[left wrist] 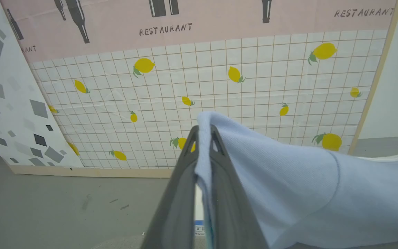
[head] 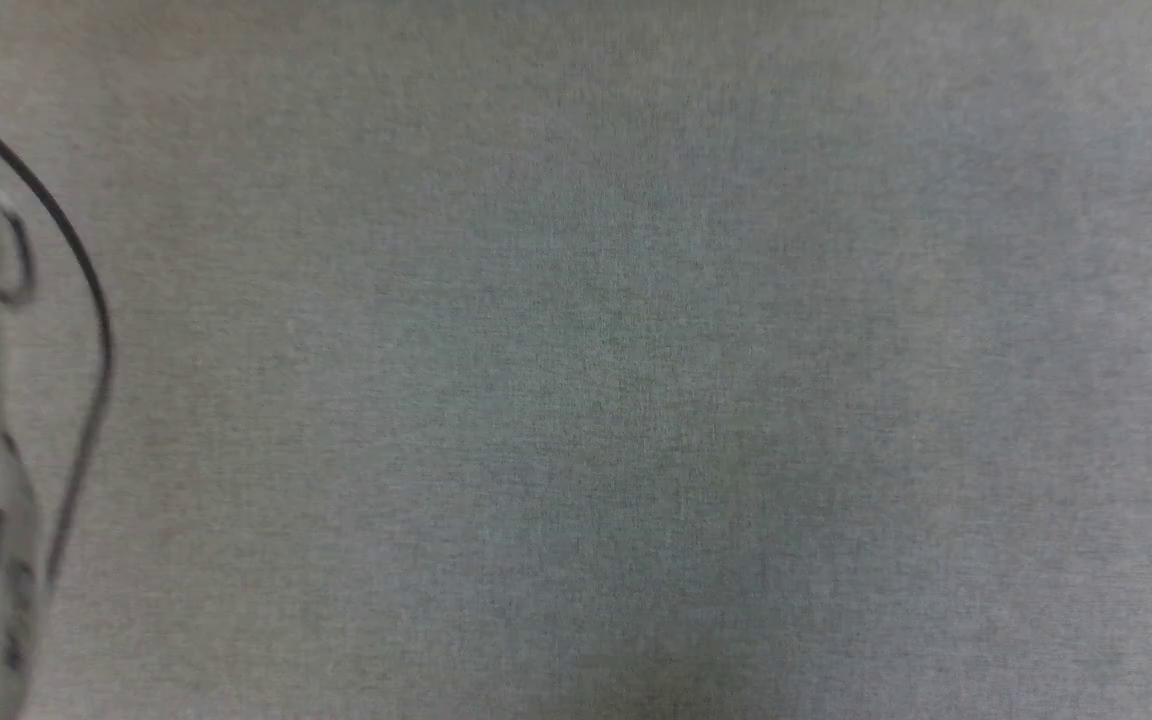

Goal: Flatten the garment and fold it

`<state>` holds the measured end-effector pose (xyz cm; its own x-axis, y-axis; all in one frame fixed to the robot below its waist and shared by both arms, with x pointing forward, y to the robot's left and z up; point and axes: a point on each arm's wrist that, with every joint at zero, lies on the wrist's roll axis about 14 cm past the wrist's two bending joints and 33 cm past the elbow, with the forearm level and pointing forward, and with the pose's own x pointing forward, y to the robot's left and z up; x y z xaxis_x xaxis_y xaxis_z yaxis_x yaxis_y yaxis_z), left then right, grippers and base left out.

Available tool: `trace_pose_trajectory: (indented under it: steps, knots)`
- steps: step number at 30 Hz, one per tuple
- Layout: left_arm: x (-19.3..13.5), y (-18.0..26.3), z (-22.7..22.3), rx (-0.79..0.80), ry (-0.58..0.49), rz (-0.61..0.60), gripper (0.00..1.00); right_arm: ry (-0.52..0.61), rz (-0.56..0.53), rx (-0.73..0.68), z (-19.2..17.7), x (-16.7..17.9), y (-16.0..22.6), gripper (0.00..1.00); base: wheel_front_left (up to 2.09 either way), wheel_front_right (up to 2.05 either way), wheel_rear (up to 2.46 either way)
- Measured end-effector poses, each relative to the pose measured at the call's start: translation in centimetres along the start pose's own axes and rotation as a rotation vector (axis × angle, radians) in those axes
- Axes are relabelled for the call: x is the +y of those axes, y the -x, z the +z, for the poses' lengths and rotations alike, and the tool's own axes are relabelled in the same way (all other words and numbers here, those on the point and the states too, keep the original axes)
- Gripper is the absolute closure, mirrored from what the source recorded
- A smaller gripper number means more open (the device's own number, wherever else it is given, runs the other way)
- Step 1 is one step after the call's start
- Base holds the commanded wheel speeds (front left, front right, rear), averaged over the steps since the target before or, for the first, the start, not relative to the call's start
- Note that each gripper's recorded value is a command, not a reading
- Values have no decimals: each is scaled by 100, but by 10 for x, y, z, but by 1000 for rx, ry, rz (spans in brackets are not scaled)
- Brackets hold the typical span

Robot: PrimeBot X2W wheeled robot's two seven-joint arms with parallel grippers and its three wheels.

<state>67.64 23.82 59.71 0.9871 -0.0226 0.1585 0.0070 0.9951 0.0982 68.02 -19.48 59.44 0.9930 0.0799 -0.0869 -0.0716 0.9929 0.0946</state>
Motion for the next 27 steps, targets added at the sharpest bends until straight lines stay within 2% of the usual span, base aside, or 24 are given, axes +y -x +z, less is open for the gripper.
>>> trace_pose_trajectory:
  steps: [5, 13, 19, 27]
  knots:
    - [-15, 49, -35, 106, 51, -32, 100, -50, 18, 79, -38, -2, 39, 100, 0, 0, 0]
    - [-31, 155, -86, 269, 170, -30, 100, -126, 68, 177, -82, 6, 122, 100, 0, 0, 0]
    - [-49, 222, -104, 322, 289, -22, 100, -173, 69, 237, -114, 4, 183, 100, 0, 0, 0]
    - [-37, 282, -112, 347, 396, 77, 100, -200, 15, 306, -147, -13, 247, 100, 0, 0, 0]
